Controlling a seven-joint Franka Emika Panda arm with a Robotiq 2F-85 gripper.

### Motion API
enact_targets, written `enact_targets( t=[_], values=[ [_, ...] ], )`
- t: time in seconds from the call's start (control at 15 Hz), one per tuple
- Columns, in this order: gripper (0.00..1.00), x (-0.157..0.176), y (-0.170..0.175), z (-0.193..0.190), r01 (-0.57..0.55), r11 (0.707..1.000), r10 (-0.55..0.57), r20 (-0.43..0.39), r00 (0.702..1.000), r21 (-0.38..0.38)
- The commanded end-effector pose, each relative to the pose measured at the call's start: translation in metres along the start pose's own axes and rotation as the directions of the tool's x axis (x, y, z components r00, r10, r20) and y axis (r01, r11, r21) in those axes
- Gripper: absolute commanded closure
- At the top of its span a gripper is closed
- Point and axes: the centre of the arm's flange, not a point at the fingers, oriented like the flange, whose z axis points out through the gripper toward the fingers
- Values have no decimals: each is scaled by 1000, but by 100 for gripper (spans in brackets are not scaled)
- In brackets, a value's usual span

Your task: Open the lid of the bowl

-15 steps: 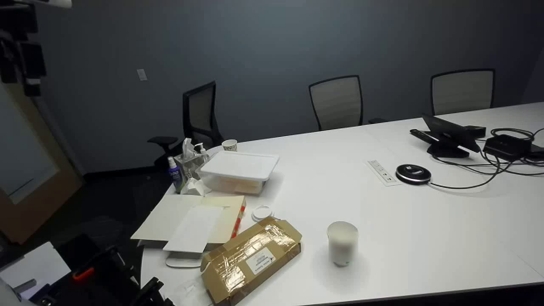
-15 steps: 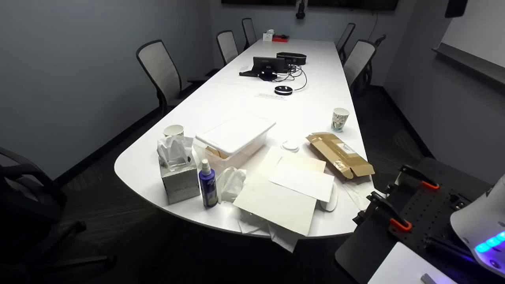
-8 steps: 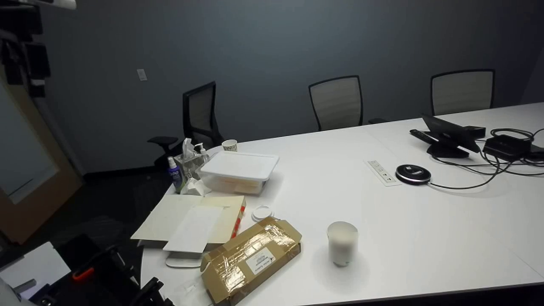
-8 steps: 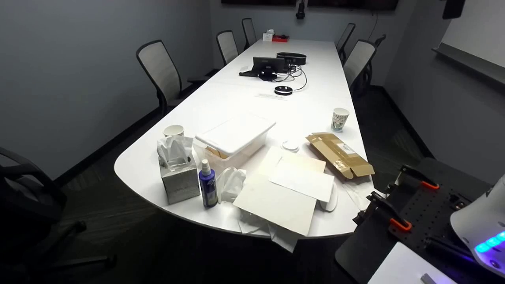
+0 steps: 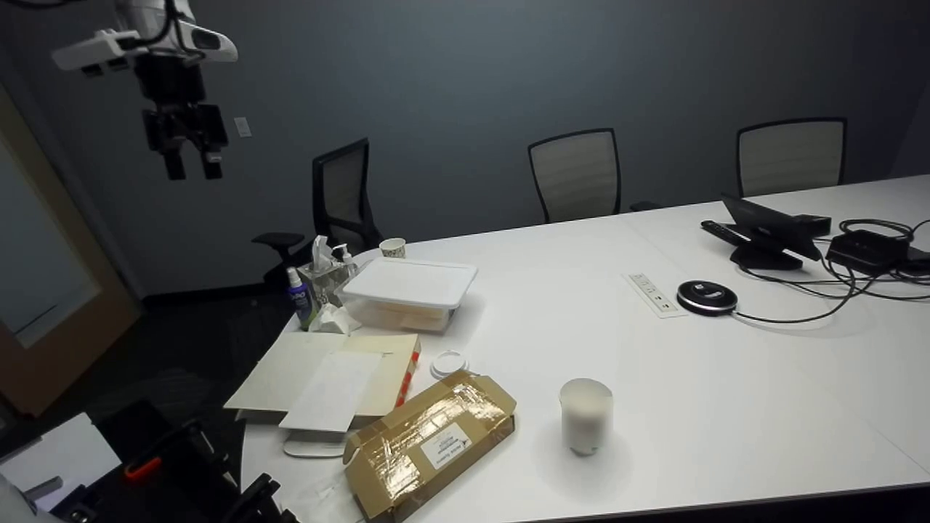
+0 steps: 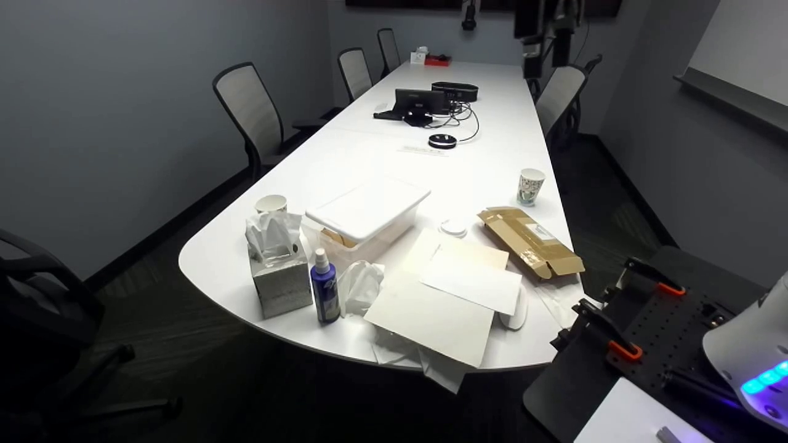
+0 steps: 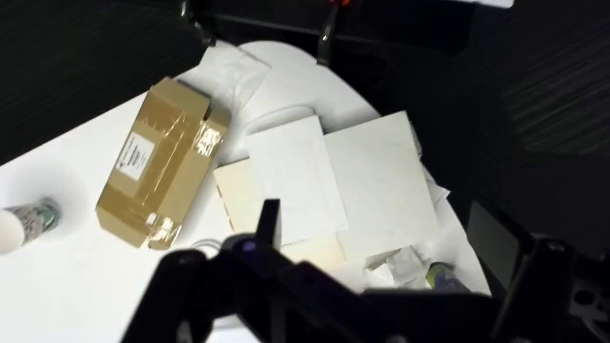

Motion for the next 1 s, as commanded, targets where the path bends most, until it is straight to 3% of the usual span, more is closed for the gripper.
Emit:
enact_targets(
  t=[0.0,0.27,0.67,0.73,0.93],
  values=[
    [0,93,-27,13,10,986,-16,-38,999,-164],
    [0,173,-64,50,-1,957,-26,-91,996,-291],
    [0,275,-122,124,31,912,-65,-71,995,-410],
    [0,225,-100,121,35,921,-75,-91,993,-387],
    [0,252,-115,150,51,917,-85,-68,994,-395]
  ],
)
